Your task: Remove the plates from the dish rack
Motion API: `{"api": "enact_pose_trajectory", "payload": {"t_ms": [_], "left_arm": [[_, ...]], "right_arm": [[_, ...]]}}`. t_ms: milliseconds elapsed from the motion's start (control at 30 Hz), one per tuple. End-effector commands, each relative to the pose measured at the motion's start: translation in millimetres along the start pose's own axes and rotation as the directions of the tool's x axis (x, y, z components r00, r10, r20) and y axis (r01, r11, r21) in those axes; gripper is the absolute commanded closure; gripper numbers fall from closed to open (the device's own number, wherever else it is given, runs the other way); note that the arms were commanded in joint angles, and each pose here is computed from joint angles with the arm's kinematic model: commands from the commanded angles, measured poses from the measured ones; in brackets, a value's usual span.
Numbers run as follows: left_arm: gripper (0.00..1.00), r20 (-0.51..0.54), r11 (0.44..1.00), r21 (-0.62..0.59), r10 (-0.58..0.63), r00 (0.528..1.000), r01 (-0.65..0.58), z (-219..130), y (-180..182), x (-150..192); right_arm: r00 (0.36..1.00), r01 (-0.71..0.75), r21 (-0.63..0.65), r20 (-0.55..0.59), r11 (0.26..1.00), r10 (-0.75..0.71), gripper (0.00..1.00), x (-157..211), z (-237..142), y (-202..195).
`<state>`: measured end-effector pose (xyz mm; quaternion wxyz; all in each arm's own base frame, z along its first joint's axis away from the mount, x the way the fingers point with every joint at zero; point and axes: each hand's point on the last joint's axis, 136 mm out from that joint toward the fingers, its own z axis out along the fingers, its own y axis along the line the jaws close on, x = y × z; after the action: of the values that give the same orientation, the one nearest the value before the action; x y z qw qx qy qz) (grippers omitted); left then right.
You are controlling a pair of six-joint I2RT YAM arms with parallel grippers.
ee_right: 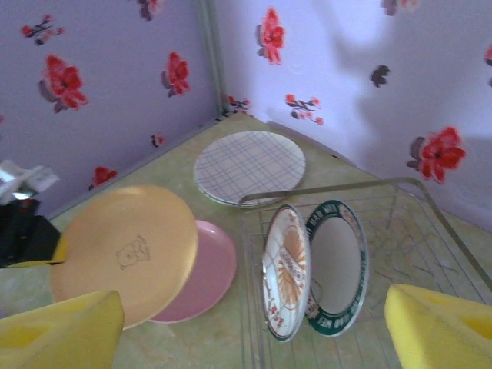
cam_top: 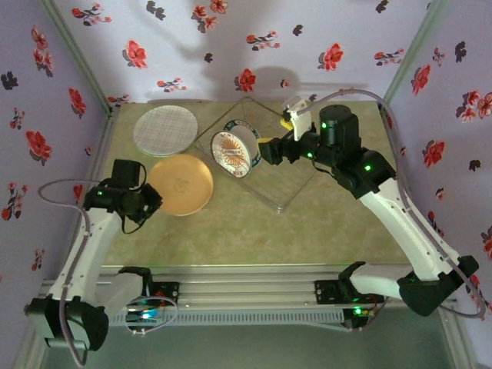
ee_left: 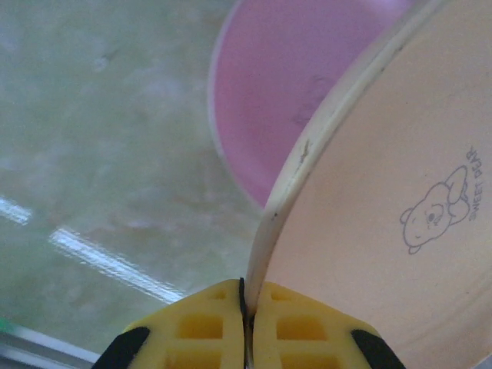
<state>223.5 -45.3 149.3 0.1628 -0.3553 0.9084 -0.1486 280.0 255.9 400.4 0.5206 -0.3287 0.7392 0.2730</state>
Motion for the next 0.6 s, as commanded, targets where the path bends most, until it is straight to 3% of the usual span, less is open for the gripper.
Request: {"api": "enact_pose_trajectory", "payload": {"t_ms": [0,567], "left_arm": [[1.00,0.001,0.998,0.040,-0.039,0.999,0.039,15.1,-5.8,-9.2],[1.00,-0.052,0.999,-0.024,-0.023,0.998,0.022,73.6,-7.0,-28.2]], "right_arm": [[0.996,0.085,-0.050,-0.007,0.995,-0.086,0.11,3.9,7.6,15.9],[0.985,0.168,-0.209,-0.004,0.963,-0.172,0.10,11.7,18.9,66.7]]}}
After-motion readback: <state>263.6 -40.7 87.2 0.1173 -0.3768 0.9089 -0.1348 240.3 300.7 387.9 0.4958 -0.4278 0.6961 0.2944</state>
